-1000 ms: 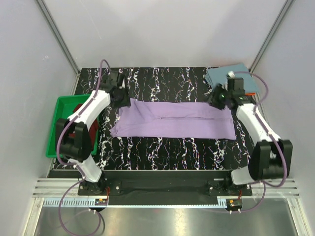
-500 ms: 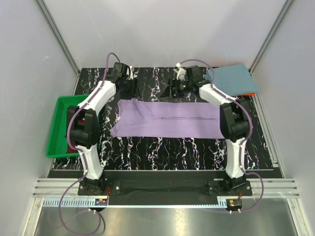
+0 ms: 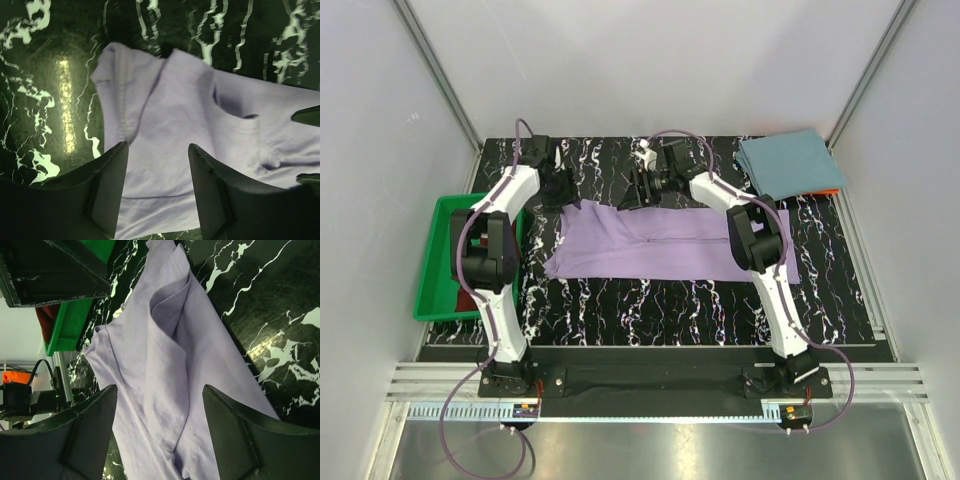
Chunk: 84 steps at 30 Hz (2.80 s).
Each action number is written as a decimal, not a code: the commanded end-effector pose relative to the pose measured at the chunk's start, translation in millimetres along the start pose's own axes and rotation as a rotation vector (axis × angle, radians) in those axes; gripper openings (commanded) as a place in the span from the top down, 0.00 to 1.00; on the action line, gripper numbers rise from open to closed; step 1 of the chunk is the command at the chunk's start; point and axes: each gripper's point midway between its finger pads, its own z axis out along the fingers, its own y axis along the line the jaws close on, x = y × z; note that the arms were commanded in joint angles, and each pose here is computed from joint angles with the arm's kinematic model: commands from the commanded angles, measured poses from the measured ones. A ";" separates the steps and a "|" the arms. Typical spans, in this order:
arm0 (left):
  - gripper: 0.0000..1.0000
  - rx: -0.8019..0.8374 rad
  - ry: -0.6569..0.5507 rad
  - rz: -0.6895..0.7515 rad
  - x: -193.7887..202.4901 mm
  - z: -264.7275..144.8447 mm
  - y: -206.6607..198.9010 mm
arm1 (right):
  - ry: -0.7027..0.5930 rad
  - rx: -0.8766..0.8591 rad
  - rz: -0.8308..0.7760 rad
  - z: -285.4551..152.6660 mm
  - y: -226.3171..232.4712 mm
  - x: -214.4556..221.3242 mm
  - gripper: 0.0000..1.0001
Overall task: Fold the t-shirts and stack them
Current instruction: Fold the tshirt
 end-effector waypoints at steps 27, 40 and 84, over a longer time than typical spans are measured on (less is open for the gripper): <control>0.71 -0.079 0.112 -0.059 33.4 48.1 29.2 | 0.016 -0.105 0.015 46.5 18.4 -0.8 0.27; 0.78 -0.135 0.115 -0.063 34.6 52.2 39.4 | -0.164 -0.055 0.034 -11.2 42.7 -50.6 0.64; 1.00 -0.198 0.109 -0.097 32.5 44.3 46.9 | 0.073 -0.294 0.075 68.5 42.8 8.6 0.36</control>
